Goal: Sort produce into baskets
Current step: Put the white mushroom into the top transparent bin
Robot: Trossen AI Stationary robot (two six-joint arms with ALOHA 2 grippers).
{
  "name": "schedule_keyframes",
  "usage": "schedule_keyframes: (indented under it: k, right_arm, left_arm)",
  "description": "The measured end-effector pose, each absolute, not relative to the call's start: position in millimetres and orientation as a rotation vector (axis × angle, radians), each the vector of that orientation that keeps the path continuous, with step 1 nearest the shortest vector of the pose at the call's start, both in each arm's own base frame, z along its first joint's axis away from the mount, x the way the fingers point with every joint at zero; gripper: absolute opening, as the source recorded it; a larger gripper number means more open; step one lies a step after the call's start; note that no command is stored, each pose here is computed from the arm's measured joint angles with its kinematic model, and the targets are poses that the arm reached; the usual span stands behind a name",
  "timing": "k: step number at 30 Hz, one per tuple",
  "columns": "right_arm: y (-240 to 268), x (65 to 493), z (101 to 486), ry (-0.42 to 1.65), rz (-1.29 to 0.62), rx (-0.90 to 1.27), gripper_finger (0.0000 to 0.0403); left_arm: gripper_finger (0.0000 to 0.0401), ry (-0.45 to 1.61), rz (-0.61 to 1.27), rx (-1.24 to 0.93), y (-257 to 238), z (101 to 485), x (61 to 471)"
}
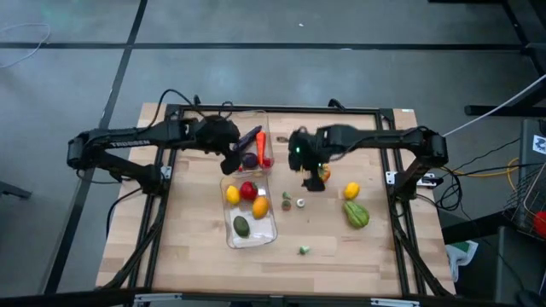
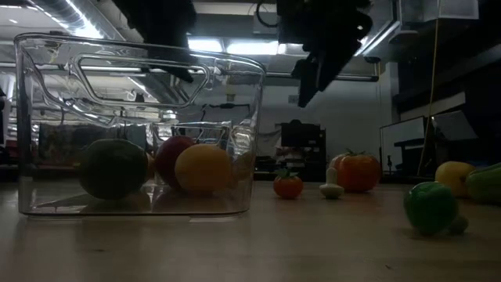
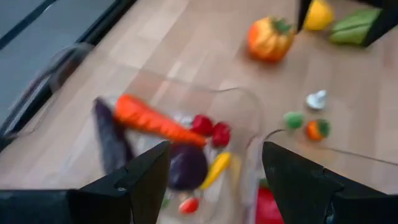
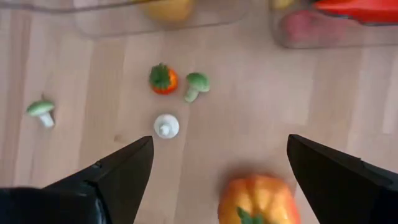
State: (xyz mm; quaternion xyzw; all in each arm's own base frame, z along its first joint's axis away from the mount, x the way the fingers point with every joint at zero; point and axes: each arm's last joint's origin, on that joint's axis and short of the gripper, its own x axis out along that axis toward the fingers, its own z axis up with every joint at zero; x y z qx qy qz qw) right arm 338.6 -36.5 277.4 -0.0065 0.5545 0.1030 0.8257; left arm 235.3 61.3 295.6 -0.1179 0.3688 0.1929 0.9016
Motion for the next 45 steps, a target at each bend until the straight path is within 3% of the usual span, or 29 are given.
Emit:
schedule_keyframes:
  k: [13, 24, 30, 45]
  right_arm:
    - [24.8, 340.3, 230.3, 1.142, 0.275, -0.202, 0.0354]
    - [36.6, 334.9, 200.5, 1.169, 0.304, -0.212, 0.0247]
    - [36.6, 337.0, 189.3, 1.166, 0.304, -0.211, 0.0213]
    - [34.7, 330.5, 169.0, 1.154, 0.292, -0.216, 0.0202]
  left_arm:
    - [0.0250, 0.597, 0.269, -0.208, 32.6, 273.0, 251.7]
    - [0.0250, 0.603, 0.206, -0.190, 15.7, 272.4, 253.7]
    - [0.0250, 0.606, 0.186, -0.183, 10.2, 272.2, 254.0]
    - [0.0250, 0.608, 0.182, -0.182, 9.0, 272.1, 254.1]
